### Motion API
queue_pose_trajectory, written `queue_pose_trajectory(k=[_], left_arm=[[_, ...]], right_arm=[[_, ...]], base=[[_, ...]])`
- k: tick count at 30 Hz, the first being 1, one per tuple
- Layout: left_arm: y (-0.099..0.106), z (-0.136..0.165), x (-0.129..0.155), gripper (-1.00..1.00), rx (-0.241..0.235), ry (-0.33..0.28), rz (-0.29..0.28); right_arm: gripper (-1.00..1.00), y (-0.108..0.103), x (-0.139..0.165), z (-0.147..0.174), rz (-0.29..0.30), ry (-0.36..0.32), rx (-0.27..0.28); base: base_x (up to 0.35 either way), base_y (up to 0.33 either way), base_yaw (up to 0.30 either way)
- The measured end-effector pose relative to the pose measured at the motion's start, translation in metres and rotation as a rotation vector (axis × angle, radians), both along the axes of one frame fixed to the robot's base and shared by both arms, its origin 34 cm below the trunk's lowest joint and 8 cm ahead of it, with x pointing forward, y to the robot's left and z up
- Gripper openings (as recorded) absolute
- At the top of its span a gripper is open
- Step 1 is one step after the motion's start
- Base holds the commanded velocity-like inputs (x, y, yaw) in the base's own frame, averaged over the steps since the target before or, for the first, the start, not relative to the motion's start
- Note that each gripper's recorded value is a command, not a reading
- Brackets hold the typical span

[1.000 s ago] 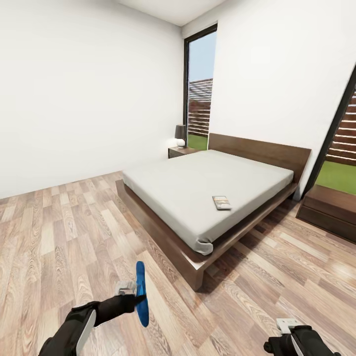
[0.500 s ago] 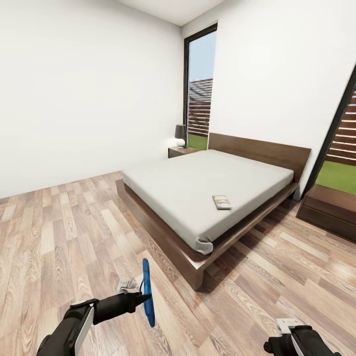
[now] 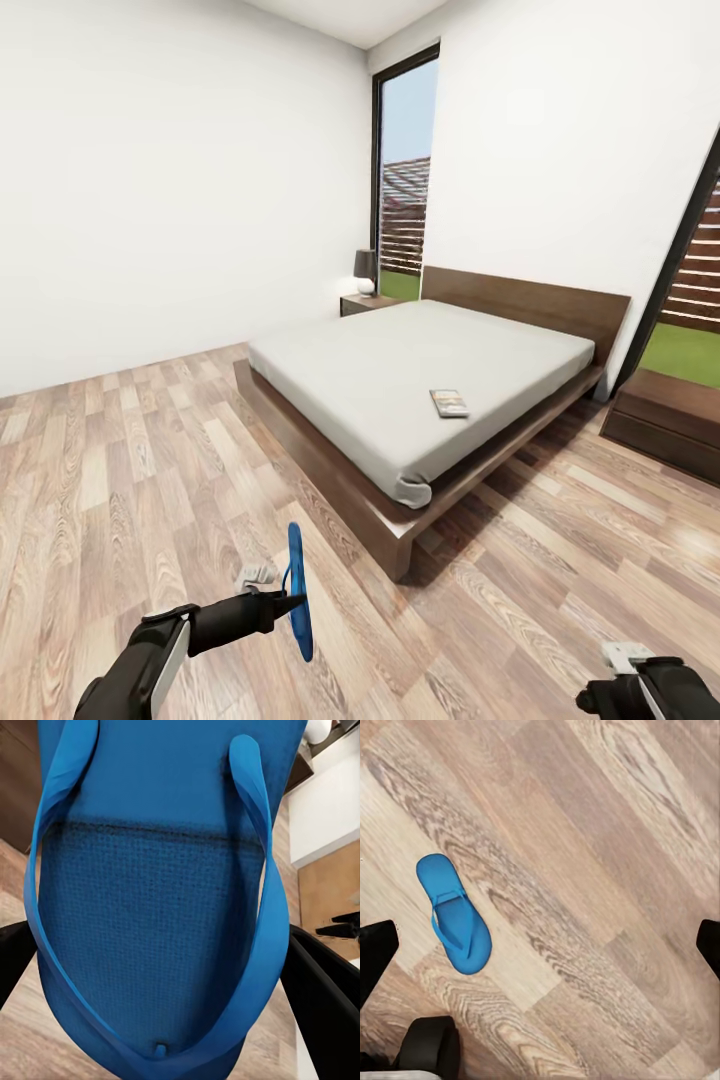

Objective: In the bedroom, move the book from the bed onto either nightstand, and place the two sandals side by side next to the bed.

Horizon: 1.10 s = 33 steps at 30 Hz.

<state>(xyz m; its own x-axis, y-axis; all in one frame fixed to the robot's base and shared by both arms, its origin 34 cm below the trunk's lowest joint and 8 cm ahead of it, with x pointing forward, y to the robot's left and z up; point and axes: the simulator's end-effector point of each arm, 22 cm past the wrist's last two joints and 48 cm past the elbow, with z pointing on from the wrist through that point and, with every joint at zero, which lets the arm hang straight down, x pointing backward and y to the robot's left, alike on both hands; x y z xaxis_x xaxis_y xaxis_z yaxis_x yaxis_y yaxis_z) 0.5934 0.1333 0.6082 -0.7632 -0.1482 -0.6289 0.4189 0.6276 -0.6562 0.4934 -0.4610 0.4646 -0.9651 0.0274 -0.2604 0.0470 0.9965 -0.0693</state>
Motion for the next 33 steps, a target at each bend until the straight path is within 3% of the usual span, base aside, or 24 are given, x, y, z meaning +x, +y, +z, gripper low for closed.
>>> queue_pose_trajectory(k=[2,6,33], left_arm=[[0.000,-0.004,-0.001,-1.00,-0.001,0.000,0.000],[-0.001,-0.012,-0.002,-1.00,-0.001,0.000,-0.001],[-0.001,-0.069,-0.012,-1.00,0.001,0.001,0.001]], right_arm=[[1.00,0.008,-0.001,-0.001,0.019,-0.002,0.070],[1.00,0.014,-0.002,-0.008,0.032,-0.004,0.109],[1.00,0.016,-0.012,-0.064,0.037,-0.005,0.110]], base=[[0.000,0.000,0.000],[0.000,0.000,0.000],[0.000,0.000,0.000]])
